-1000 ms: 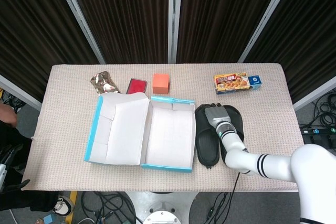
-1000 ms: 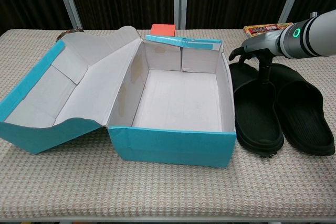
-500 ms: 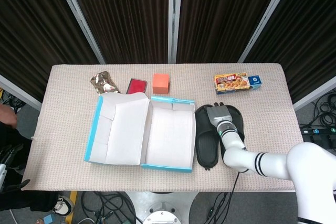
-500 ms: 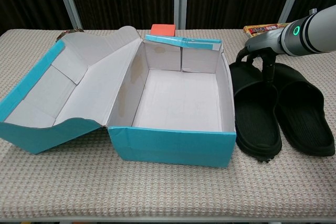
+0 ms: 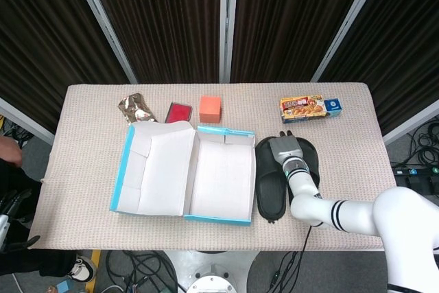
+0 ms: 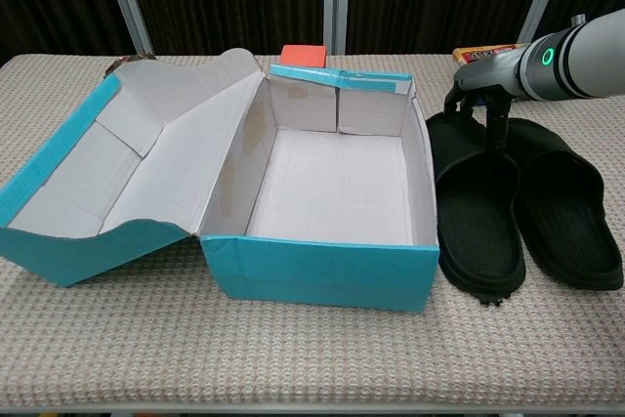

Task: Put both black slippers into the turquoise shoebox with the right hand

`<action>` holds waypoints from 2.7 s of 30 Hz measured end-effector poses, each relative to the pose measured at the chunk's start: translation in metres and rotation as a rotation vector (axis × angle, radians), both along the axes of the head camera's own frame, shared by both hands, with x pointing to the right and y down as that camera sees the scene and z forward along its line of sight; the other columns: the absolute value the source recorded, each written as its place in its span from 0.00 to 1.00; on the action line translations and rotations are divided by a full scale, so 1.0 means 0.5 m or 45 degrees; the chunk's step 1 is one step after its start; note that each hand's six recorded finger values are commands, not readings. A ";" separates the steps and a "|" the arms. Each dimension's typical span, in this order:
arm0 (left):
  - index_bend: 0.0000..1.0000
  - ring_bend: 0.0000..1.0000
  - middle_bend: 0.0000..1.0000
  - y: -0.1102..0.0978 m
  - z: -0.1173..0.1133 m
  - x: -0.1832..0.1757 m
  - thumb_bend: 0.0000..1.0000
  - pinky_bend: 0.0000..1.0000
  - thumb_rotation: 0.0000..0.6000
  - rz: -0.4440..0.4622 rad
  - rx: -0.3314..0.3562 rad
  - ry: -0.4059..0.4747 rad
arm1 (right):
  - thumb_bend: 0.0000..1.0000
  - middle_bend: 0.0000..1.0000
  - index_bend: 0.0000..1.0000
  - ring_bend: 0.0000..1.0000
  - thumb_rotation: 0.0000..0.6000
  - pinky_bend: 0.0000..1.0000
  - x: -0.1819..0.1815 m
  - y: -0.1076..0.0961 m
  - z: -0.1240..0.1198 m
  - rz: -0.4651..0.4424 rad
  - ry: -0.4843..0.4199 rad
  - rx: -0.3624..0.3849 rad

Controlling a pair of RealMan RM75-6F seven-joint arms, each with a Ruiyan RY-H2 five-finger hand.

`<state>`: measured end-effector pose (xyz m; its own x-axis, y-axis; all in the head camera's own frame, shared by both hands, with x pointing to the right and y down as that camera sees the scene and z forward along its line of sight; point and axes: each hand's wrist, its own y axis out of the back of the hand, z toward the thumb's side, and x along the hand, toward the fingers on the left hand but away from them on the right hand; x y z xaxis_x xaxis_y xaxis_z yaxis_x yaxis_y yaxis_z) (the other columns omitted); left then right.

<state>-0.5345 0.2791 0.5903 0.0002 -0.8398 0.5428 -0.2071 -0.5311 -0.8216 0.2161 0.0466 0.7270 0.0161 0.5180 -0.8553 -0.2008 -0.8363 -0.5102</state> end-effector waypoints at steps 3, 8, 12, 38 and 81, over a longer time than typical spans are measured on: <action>0.09 0.05 0.16 0.000 0.001 0.001 0.00 0.07 1.00 0.003 -0.004 -0.001 | 0.03 0.43 0.40 0.09 1.00 0.03 -0.001 -0.003 -0.007 0.004 -0.020 0.016; 0.09 0.05 0.16 -0.001 0.000 0.006 0.00 0.07 1.00 0.011 -0.003 -0.003 | 0.03 0.44 0.42 0.10 1.00 0.04 0.008 -0.011 -0.030 0.020 -0.060 0.042; 0.09 0.05 0.16 -0.001 0.002 0.009 0.00 0.07 1.00 0.018 -0.007 -0.008 | 0.03 0.45 0.43 0.10 1.00 0.04 0.024 -0.022 -0.064 0.029 -0.091 0.067; 0.09 0.05 0.16 -0.003 0.004 0.027 0.00 0.07 1.00 0.043 -0.015 -0.018 | 0.05 0.48 0.48 0.16 1.00 0.11 0.062 -0.075 -0.361 0.155 -0.600 0.398; 0.09 0.05 0.16 -0.004 -0.014 -0.024 0.00 0.07 1.00 0.000 0.054 -0.056 | 0.05 0.47 0.48 0.16 1.00 0.17 -0.202 0.022 -0.017 0.826 -1.603 0.023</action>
